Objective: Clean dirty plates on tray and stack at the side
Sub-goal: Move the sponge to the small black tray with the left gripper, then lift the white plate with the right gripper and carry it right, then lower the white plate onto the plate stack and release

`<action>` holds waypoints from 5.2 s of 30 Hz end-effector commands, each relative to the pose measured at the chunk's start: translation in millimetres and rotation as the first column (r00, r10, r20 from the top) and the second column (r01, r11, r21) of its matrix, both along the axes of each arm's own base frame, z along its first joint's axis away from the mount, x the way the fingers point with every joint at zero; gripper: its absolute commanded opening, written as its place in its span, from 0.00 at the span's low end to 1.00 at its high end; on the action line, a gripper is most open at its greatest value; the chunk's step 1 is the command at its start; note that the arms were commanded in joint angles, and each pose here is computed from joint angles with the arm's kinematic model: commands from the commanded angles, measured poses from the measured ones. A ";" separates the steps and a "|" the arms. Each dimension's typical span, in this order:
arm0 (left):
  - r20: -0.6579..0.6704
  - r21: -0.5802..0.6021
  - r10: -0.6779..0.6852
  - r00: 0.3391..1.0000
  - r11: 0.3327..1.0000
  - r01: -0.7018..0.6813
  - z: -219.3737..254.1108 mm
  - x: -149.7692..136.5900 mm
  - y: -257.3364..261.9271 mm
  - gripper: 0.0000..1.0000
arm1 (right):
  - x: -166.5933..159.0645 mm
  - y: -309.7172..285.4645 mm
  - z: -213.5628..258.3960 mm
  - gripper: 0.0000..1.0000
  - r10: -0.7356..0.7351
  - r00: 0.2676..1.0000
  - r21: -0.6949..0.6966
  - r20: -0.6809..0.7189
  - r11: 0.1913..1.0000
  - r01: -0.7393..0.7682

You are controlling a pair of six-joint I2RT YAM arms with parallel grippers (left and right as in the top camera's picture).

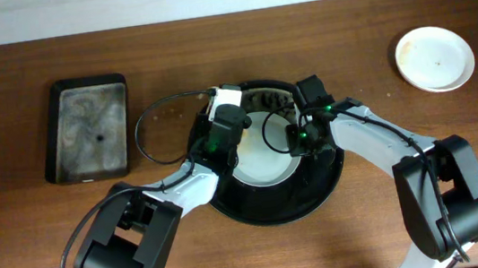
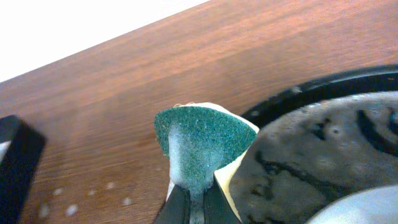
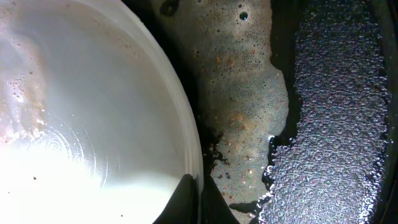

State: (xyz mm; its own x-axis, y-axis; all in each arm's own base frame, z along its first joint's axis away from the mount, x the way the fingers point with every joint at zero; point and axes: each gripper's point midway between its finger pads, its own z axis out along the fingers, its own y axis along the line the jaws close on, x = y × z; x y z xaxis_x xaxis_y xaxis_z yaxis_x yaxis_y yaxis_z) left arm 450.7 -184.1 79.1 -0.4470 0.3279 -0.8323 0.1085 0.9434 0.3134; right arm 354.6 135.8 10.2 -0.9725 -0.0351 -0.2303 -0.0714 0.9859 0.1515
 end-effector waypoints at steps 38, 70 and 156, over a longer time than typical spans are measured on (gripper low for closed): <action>0.009 -0.674 -0.221 0.975 0.719 0.169 133.4 -26.9 175.3 0.01 | 38.5 20.0 284.1 0.04 0.462 0.798 -0.902 0.387 0.370 0.223; 0.019 -0.672 -0.185 0.983 0.726 0.149 135.3 -27.1 195.1 0.01 | 40.0 79.2 248.6 0.04 0.606 0.759 -0.969 0.235 0.211 0.131; -0.288 -0.535 0.071 0.955 0.815 -0.222 83.6 -59.2 211.3 0.01 | 126.2 -426.1 54.4 0.04 -0.821 0.530 0.288 0.211 0.571 0.769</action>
